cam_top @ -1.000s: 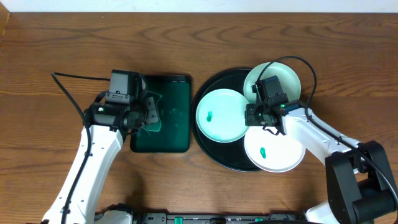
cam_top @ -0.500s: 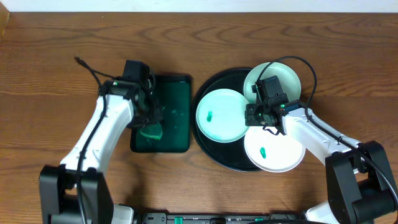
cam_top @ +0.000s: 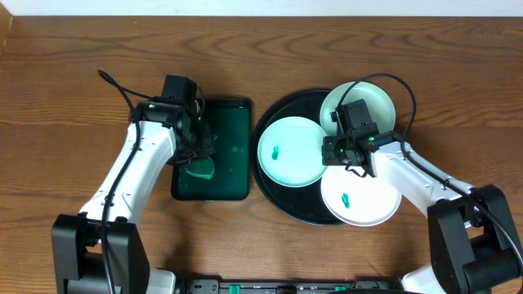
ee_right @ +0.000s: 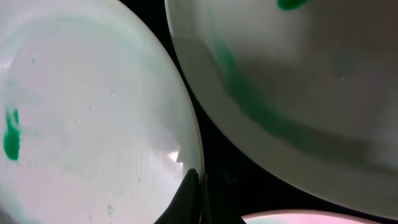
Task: Clean dirty plates on tray and stack at the side
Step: 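Carry the sponge with left gripper over the left white plate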
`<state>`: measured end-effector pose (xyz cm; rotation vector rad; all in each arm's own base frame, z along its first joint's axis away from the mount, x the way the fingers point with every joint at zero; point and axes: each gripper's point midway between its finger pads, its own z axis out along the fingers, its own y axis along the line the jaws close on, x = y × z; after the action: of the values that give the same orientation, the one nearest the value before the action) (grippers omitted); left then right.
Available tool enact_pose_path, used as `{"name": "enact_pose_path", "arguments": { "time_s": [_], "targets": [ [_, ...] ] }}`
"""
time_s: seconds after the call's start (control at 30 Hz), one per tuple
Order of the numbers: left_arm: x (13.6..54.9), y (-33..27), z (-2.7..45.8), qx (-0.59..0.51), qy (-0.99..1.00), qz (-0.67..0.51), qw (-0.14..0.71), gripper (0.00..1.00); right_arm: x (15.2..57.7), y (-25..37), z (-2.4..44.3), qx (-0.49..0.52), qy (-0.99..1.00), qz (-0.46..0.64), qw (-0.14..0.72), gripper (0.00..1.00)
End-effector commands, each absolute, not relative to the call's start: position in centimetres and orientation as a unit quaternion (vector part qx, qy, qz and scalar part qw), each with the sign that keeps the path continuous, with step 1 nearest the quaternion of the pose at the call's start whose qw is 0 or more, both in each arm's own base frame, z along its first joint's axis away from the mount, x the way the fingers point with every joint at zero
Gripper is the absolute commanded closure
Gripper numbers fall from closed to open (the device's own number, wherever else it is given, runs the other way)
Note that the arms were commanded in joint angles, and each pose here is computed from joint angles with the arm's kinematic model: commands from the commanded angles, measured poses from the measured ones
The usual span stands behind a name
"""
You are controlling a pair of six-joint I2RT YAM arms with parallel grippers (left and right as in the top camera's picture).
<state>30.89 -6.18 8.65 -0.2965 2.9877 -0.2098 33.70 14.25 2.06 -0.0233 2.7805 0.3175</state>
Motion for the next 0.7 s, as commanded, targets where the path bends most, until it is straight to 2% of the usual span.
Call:
{"name": "enact_pose_path", "arguments": {
  "time_s": [0.0, 0.67],
  "targets": [
    [31.81, -6.59, 9.76, -0.086, 0.990, -0.077, 0.085, 0.93, 34.14, 13.67, 2.76, -0.003, 0.977, 0.106, 0.184, 0.99],
    [32.65, -6.74, 9.95, -0.084, 0.988, -0.081, 0.103, 0.93, 34.15, 13.75, 2.78, -0.004, 0.977, 0.107, 0.185, 0.99]
  ]
}}
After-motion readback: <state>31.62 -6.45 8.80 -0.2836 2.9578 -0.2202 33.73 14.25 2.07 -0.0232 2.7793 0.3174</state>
